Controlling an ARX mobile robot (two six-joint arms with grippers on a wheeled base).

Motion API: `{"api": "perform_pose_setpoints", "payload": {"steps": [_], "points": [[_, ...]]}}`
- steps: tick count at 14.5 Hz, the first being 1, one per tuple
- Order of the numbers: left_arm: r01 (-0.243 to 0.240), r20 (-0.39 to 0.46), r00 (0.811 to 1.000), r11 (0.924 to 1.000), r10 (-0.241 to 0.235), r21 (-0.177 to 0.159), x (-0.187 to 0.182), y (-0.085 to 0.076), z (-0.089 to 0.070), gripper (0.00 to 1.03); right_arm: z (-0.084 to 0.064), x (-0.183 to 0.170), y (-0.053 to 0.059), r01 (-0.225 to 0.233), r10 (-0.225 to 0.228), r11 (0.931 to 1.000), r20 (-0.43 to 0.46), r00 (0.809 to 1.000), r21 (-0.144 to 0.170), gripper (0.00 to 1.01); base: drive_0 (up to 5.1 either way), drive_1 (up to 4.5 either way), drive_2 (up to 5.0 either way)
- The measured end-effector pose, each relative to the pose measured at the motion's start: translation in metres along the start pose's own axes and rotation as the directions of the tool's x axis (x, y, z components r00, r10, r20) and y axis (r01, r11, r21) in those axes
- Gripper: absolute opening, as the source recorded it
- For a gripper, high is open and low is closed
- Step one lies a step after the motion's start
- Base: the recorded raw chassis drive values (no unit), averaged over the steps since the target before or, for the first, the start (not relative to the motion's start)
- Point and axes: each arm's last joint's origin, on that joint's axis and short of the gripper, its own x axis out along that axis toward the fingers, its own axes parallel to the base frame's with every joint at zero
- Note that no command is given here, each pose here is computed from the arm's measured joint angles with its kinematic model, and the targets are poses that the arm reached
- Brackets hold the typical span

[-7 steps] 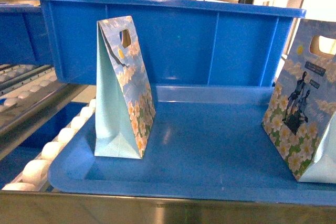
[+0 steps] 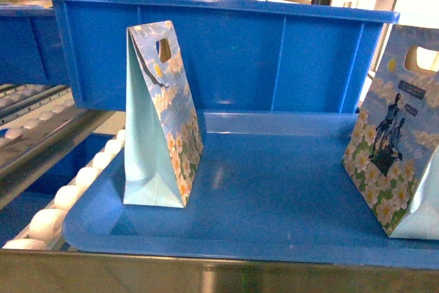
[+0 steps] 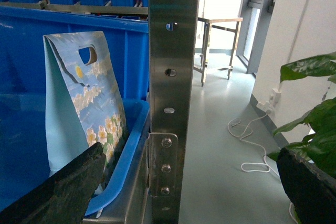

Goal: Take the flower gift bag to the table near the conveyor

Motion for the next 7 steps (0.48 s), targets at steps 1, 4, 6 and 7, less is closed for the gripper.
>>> {"api": "perform_pose_setpoints", "payload": {"steps": [1,4,6,7], "points": [[0.000,0.000,1.000,1.0000,0.000,0.000,0.000,0.000,0.000,0.98,0.000,0.000,0.000,0.000,0.000,1.0000,0.000,1.000,0.000,0.98,0.0,0.00,0.0],[0.053,0.041,0.998,0.9986,-0.053,0.011,0.006,-0.006,0.006,0.98,0.006,0.004,0.005,-0.030,0.030,0.9995,0.053,0.998,0.000,0.98,0.0,0.00,0.0],[0.073,0.042,0.996,0.9973,-0.074,0.011,0.017,-0.009,0.008,0.98,0.011,0.017,0.012,-0.065,0.066,0.9978,0.079,0.995,-0.013,0.98,0.0,0.00,0.0],[0.085,0.048,0.995,0.9963,-0.085,0.007,0.024,-0.010,0.011,0.98,0.015,0.025,0.016,-0.073,0.074,0.9973,0.082,0.994,-0.011,0.98,0.0,0.00,0.0]]}}
